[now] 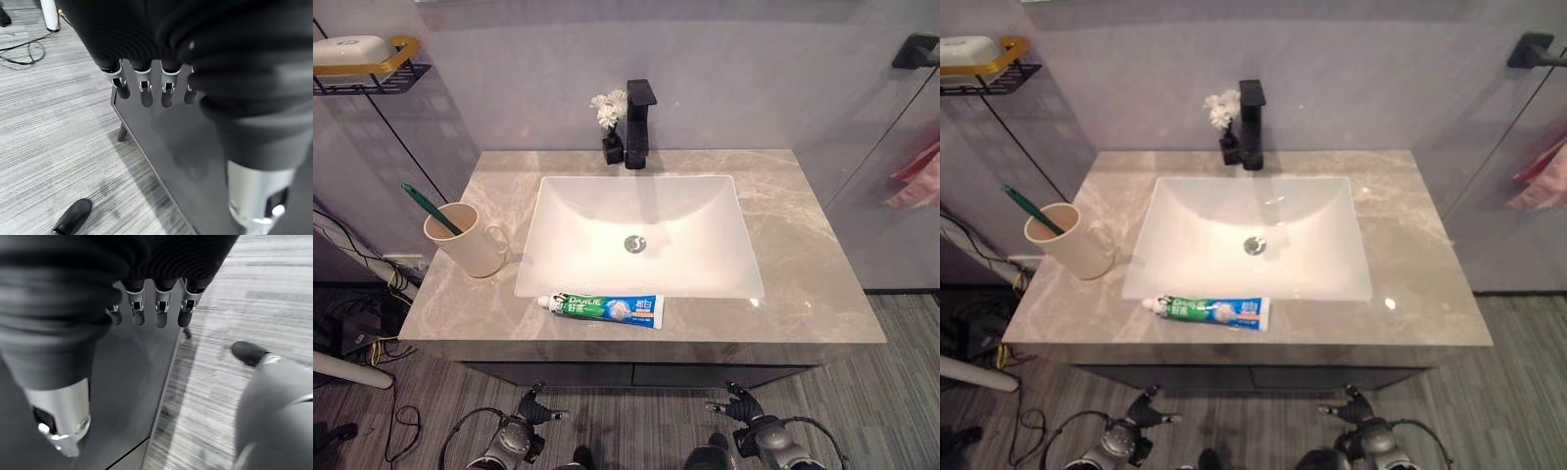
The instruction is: Put brush and paste in cup on sink, flatten towel.
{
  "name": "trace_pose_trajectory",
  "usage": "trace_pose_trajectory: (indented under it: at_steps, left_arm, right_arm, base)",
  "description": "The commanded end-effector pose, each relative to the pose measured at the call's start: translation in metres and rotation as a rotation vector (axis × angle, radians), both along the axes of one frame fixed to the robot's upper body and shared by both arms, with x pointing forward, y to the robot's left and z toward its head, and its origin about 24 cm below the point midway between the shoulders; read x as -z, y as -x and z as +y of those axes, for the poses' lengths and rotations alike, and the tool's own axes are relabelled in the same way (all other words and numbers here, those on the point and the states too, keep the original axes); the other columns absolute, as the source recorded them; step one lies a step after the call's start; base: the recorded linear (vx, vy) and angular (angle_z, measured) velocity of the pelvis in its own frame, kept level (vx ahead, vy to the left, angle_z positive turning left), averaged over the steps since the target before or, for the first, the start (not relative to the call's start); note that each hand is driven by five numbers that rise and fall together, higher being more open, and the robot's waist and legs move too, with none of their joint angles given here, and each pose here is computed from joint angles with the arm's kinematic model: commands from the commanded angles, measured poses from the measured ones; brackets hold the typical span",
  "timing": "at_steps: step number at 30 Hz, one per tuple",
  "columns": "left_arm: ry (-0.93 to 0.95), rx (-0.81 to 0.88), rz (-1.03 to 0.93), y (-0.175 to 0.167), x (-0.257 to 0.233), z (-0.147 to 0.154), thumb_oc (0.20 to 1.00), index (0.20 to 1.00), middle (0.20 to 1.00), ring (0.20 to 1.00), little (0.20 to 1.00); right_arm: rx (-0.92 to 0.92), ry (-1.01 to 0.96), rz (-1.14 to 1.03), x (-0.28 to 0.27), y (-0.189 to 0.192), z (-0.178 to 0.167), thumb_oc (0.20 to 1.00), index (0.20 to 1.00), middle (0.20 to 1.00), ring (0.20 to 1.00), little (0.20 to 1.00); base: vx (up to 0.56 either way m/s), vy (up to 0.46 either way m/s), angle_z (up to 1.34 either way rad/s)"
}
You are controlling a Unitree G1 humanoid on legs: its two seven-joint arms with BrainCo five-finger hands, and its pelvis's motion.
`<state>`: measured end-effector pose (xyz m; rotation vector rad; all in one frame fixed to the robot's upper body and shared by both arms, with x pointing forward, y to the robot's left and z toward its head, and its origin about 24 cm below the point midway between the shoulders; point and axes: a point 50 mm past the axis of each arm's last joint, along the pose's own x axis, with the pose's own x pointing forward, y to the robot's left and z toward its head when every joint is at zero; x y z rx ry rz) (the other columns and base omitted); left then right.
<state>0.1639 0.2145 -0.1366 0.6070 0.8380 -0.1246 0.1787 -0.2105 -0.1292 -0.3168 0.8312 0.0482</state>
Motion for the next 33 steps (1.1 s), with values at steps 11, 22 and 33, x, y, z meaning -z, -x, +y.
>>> trace_pose_trajectory:
  at_steps: [11, 22, 33]
  left_arm:
    - [0.093, 0.077, -0.051, 0.033, -0.005, 0.003, 1.000, 1.000, 1.000, 1.000, 1.000]
    - [0.018, 0.600, -0.253, 0.029, -0.077, 0.024, 1.000, 1.000, 1.000, 1.000, 1.000]
    - [-0.188, 1.149, -0.482, 0.022, -0.190, 0.031, 1.000, 1.000, 1.000, 1.000, 1.000]
  right_arm:
    - [-0.146, 0.045, -0.072, -0.012, -0.016, 0.003, 1.000, 1.000, 1.000, 1.000, 1.000]
    - [-0.114, 0.120, -0.035, -0.011, -0.021, -0.013, 1.000, 1.000, 1.000, 1.000, 1.000]
    - [-0.150, 0.325, 0.232, 0.010, 0.037, -0.051, 1.000, 1.000, 1.000, 1.000, 1.000]
  base:
    - [-0.01, 0.024, -0.18]
    - [0.00, -0.035, 0.10]
    - [0.01, -0.011, 0.18]
